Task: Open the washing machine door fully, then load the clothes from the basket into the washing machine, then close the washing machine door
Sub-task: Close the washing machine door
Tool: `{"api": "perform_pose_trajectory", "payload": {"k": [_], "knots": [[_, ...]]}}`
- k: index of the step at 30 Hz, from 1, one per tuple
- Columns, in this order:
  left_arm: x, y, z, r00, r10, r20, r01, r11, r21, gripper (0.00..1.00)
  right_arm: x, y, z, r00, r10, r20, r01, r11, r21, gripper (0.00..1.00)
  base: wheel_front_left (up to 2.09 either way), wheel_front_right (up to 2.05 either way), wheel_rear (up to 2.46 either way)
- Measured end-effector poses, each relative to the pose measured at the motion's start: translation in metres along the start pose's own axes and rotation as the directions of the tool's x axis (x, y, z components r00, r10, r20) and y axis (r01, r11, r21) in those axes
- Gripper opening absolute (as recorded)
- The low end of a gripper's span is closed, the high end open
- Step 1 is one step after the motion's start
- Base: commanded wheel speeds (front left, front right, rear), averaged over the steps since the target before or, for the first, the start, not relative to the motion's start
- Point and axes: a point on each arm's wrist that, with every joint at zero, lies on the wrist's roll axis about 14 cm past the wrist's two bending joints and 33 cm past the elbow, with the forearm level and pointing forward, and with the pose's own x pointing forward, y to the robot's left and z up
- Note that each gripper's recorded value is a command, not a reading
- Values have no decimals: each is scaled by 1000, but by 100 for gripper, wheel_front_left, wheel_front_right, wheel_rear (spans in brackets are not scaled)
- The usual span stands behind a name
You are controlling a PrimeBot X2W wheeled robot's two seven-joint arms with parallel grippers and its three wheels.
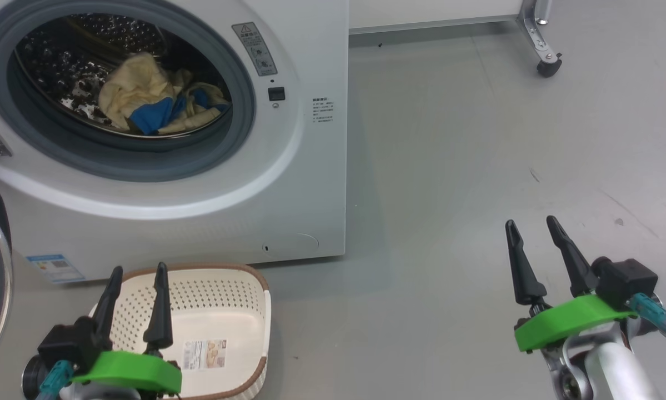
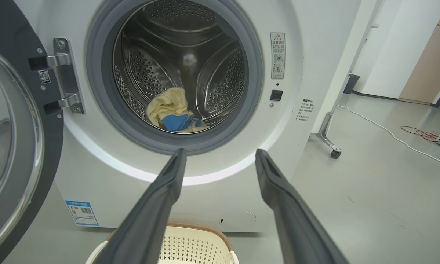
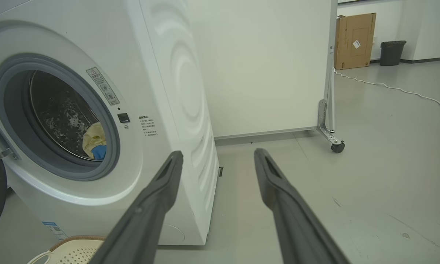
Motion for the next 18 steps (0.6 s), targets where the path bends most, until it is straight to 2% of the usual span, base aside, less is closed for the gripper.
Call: {"api": "perform_pose_trajectory", "payload": {"k": [18], "knots": [[-1,0,0,1000,7,2,-7,1000,16,100,0,3,-4,1000,10,-12,-10,1000,1,100,0,0,0]]}}
